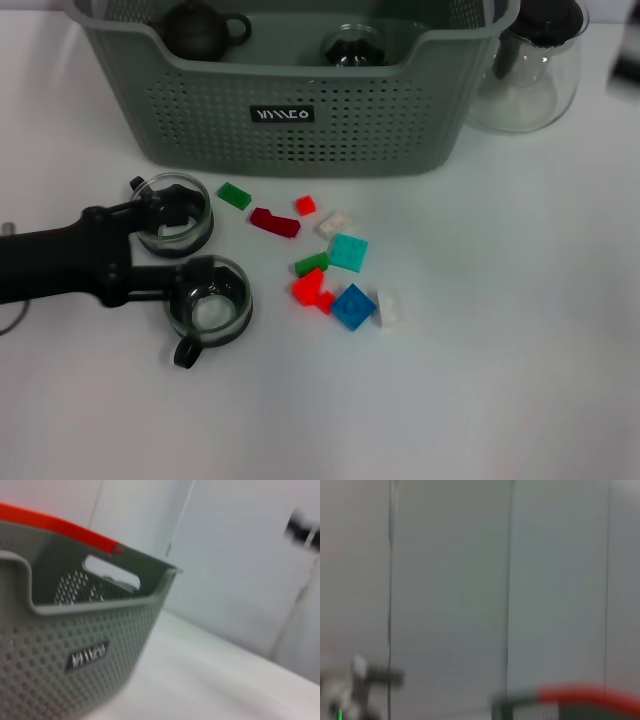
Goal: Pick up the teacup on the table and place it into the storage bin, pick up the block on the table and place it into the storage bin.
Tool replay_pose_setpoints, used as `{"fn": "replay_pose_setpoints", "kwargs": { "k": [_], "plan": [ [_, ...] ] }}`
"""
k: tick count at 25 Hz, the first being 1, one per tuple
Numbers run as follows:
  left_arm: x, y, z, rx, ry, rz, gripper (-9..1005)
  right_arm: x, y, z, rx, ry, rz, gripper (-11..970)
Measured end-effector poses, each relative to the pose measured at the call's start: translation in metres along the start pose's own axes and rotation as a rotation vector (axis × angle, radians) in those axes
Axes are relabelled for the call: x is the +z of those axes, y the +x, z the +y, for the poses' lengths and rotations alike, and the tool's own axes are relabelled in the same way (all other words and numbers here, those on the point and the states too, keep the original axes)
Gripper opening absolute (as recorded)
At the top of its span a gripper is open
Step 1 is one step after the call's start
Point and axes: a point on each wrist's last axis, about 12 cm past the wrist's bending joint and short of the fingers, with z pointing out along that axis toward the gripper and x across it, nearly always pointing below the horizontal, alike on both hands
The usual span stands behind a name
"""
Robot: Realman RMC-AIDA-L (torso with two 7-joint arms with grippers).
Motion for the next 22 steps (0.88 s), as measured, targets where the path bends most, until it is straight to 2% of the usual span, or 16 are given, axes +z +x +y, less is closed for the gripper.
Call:
{"fn": "replay_pose_setpoints", "kwargs": {
  "k": [3, 6, 8, 10, 12, 15, 18, 22],
  "plan": [
    [-0.01, -0.023, 0.001, -0.043, 0.026, 0.123, 924, -0.016, 0.025, 0.003, 0.079, 0.02, 0.228, 505],
    [-0.009, -0.058, -0.008, -0.057, 0.031, 0.278, 913, -0.023, 0.037, 0.003, 0.132, 0.017, 0.346, 505],
    [-0.003, -0.076, -0.016, -0.026, -0.005, 0.341, 906, -0.024, 0.04, 0.002, 0.155, 0.015, 0.383, 505],
    [0.005, -0.104, -0.027, 0.038, -0.107, 0.459, 900, -0.021, 0.041, 0.0, 0.184, 0.009, 0.413, 504],
    [0.019, -0.123, -0.039, 0.096, -0.153, 0.574, 893, -0.017, 0.04, -0.003, 0.221, 0.002, 0.434, 504],
    [0.039, -0.13, -0.055, 0.196, -0.146, 0.719, 882, -0.013, 0.042, -0.009, 0.284, -0.012, 0.462, 504],
    [0.06, -0.126, -0.069, 0.289, -0.106, 0.814, 872, -0.01, 0.042, -0.016, 0.32, -0.026, 0.49, 504],
    [0.084, -0.109, -0.071, 0.311, -0.08, 0.883, 858, -0.007, 0.045, -0.02, 0.341, -0.045, 0.505, 504]
  ]
}}
